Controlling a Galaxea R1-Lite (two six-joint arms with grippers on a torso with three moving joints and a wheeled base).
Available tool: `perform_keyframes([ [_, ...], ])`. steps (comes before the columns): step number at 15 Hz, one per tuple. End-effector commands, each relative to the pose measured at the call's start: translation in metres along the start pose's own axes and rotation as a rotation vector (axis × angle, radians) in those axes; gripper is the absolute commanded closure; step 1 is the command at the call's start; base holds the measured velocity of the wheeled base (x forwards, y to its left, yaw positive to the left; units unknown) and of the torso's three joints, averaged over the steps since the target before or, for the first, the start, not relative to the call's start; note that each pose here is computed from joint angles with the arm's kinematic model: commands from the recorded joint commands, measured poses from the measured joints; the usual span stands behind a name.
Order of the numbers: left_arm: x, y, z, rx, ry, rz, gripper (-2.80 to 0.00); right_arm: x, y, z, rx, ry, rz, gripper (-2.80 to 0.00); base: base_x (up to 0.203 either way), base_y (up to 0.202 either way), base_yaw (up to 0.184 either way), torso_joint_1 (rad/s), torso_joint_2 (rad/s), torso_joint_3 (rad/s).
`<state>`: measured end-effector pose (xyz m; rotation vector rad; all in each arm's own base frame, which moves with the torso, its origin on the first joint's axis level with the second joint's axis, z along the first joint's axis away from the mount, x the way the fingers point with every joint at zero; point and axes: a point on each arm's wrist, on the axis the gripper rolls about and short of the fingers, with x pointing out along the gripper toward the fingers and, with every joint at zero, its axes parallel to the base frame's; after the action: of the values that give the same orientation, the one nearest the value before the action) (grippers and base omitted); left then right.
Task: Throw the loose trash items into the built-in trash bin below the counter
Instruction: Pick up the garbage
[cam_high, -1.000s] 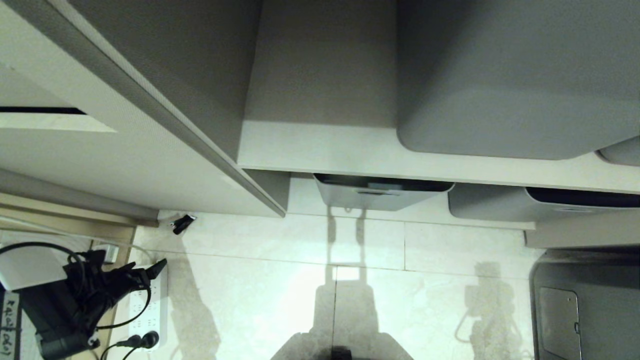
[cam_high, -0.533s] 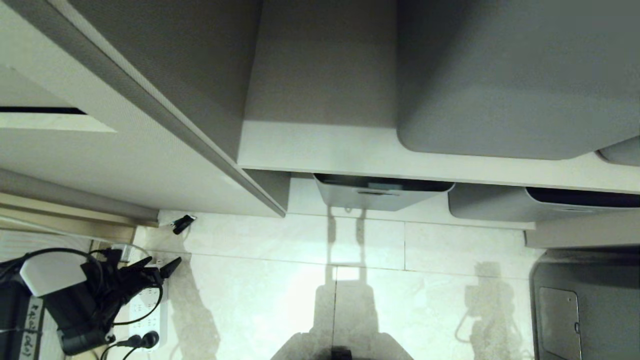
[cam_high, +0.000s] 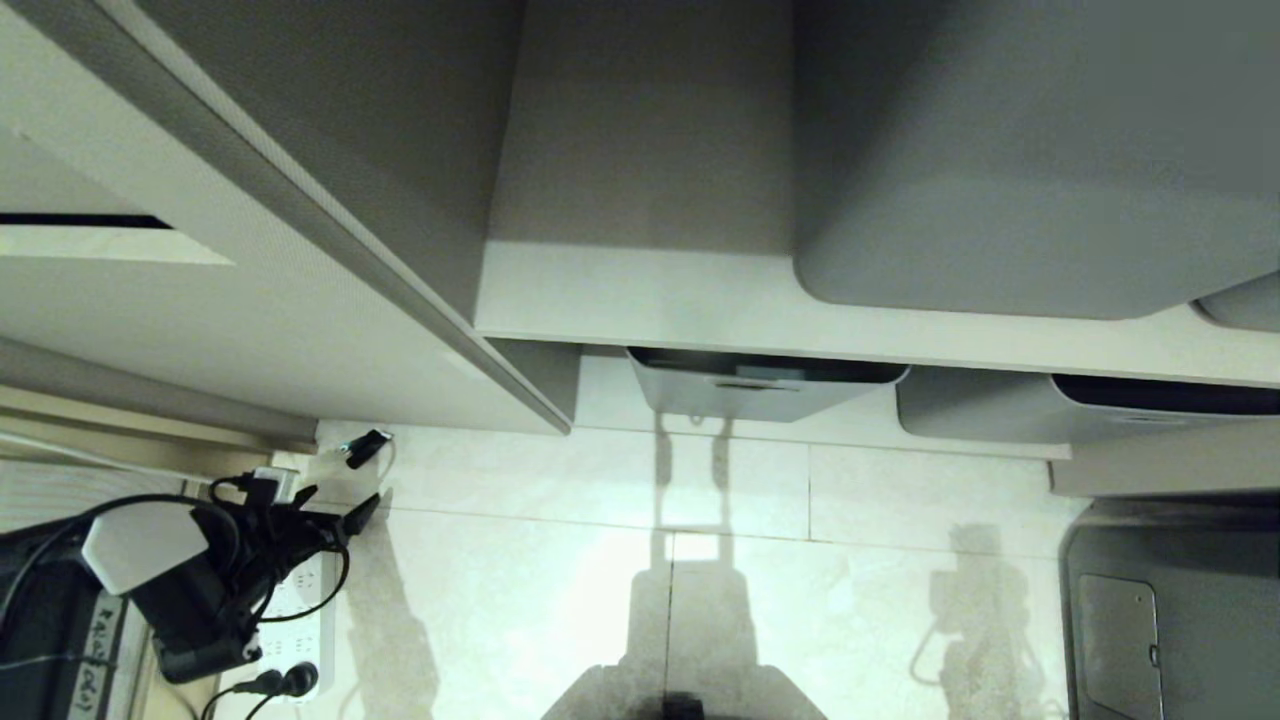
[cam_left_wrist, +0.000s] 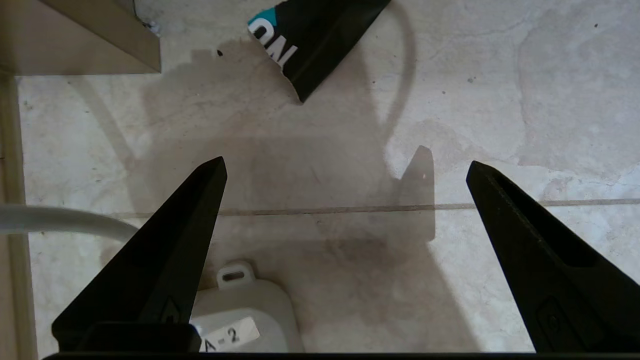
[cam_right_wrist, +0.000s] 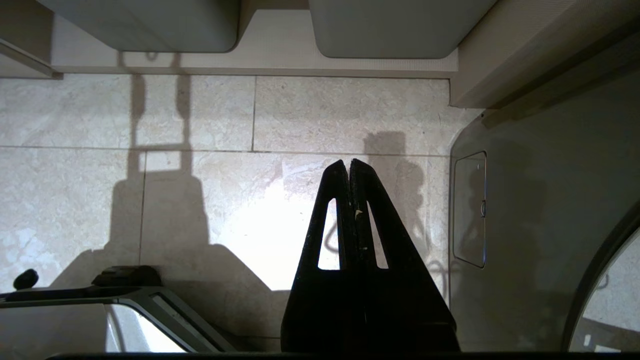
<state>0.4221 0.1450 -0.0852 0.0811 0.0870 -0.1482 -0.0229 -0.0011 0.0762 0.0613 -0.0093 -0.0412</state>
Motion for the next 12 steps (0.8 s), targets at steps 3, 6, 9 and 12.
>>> perform_keyframes([
  [3, 0.011, 0.005, -0.004, 0.024, -0.045, 0.001, -2.80, 0.000, 0.000, 0.000, 0.000, 0.002, 0.000, 0.00, 0.000, 0.000, 0.000, 0.000, 0.00, 0.000],
  [6, 0.020, 0.009, -0.007, 0.041, -0.077, 0.000, -2.80, 0.000, 0.000, 0.000, 0.000, 0.002, 0.000, 0.00, 0.000, 0.000, 0.000, 0.000, 0.00, 0.000],
  [9, 0.025, 0.011, -0.006, 0.054, -0.104, -0.034, -2.80, 0.000, 0.000, 0.000, 0.000, 0.002, 0.000, 0.00, 0.000, 0.000, 0.000, 0.000, 0.00, 0.000],
  [12, 0.029, 0.014, -0.006, 0.066, -0.124, -0.039, -2.80, 0.000, 0.000, 0.000, 0.000, 0.002, 0.000, 0.00, 0.000, 0.000, 0.000, 0.000, 0.00, 0.000],
])
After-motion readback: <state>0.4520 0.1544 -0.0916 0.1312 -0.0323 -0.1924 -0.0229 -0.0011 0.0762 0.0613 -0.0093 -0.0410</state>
